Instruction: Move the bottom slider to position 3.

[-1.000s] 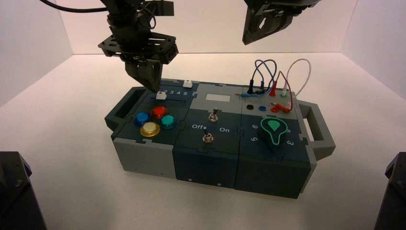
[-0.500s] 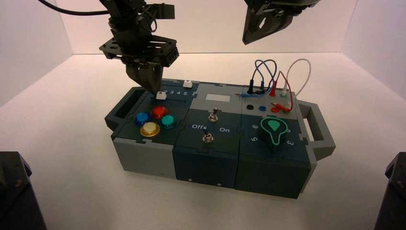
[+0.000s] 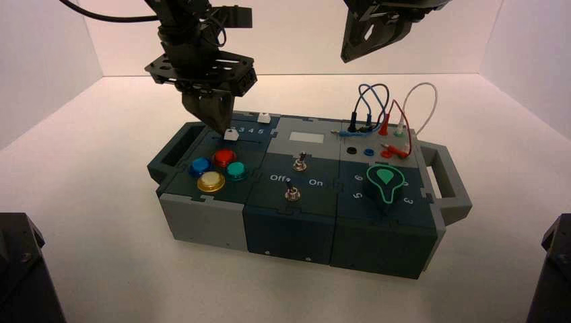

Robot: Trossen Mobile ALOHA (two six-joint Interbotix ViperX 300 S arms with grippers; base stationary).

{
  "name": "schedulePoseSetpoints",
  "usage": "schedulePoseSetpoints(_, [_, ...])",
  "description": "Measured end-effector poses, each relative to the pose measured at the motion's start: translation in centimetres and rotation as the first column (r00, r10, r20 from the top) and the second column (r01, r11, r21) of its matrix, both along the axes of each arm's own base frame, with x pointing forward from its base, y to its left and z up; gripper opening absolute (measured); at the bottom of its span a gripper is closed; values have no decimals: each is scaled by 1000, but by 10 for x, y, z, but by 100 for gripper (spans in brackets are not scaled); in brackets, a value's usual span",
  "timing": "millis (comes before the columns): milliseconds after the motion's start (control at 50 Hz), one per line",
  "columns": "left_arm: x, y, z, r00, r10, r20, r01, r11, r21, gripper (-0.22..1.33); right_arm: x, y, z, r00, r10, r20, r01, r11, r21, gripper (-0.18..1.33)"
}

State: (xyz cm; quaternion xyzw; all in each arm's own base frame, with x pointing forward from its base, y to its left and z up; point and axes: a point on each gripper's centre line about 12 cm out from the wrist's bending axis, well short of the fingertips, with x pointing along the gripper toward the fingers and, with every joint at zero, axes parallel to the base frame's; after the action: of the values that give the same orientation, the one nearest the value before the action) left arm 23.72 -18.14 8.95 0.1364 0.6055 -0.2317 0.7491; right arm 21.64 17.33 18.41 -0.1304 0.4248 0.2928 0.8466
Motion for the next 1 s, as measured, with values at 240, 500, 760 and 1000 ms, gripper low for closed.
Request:
schedulePoseSetpoints(240, [-1,-2,-1,1000,-5,-1,5,1000,-1,-16,0,0,0,1000,-1,-1,1,1000,1,-14])
schedulePoseSetpoints(500, [-1,-4,-1,1000,-10,-1,10,1000,-1,-16,0,0,1,1000,0,1,0,1000,1,-14])
schedulePoseSetpoints(760, [-1,-5,-1,1000,-8,1,8,1000,-4,-16,0,0,0,1000,0,0,0,1000,0,-14])
schedulePoseSetpoints(1000, [0,-2,2,1000,-11,12,11,1000,-1,-16,0,0,2,1000,0,5,0,1000,4,-14])
